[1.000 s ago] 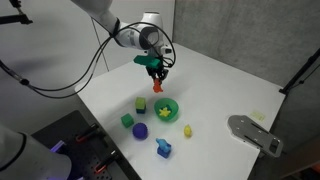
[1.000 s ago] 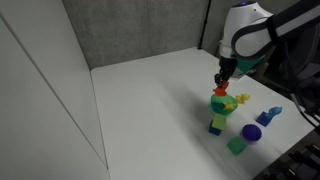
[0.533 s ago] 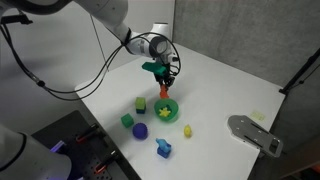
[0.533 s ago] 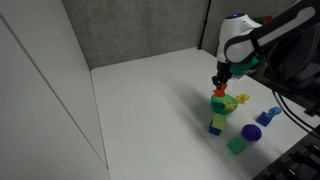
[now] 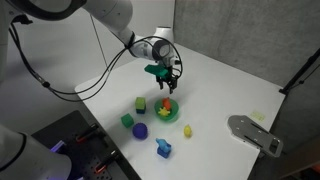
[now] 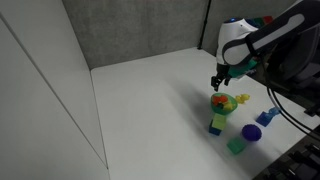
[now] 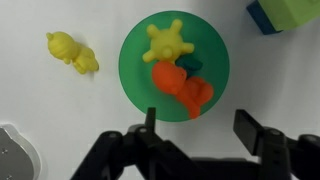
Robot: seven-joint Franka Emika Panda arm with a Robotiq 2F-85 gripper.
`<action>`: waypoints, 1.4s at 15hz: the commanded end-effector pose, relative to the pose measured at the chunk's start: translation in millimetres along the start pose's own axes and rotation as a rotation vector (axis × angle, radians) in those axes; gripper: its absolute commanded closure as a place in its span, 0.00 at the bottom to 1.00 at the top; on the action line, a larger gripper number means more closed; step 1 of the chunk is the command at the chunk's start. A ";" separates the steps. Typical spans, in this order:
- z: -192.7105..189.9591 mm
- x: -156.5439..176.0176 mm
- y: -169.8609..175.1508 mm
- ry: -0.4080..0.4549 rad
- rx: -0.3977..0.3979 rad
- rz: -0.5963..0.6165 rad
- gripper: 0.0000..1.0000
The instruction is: Pick up the orange toy and put it in the green bowl
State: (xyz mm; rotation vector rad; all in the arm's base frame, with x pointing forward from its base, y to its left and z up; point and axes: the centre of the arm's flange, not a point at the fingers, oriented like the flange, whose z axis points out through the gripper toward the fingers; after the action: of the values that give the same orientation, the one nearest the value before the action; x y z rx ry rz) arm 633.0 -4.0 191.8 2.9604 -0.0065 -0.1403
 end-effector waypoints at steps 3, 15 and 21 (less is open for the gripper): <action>-19.6 -19.1 8.6 -0.037 0.002 -0.005 0.00; -57.8 -116.3 25.4 -0.106 0.016 -0.070 0.00; -108.5 -161.1 27.6 -0.135 0.046 -0.120 0.00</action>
State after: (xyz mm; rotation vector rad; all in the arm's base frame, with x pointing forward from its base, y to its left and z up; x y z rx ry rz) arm 510.7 -11.7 282.7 2.9722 0.1110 -0.3543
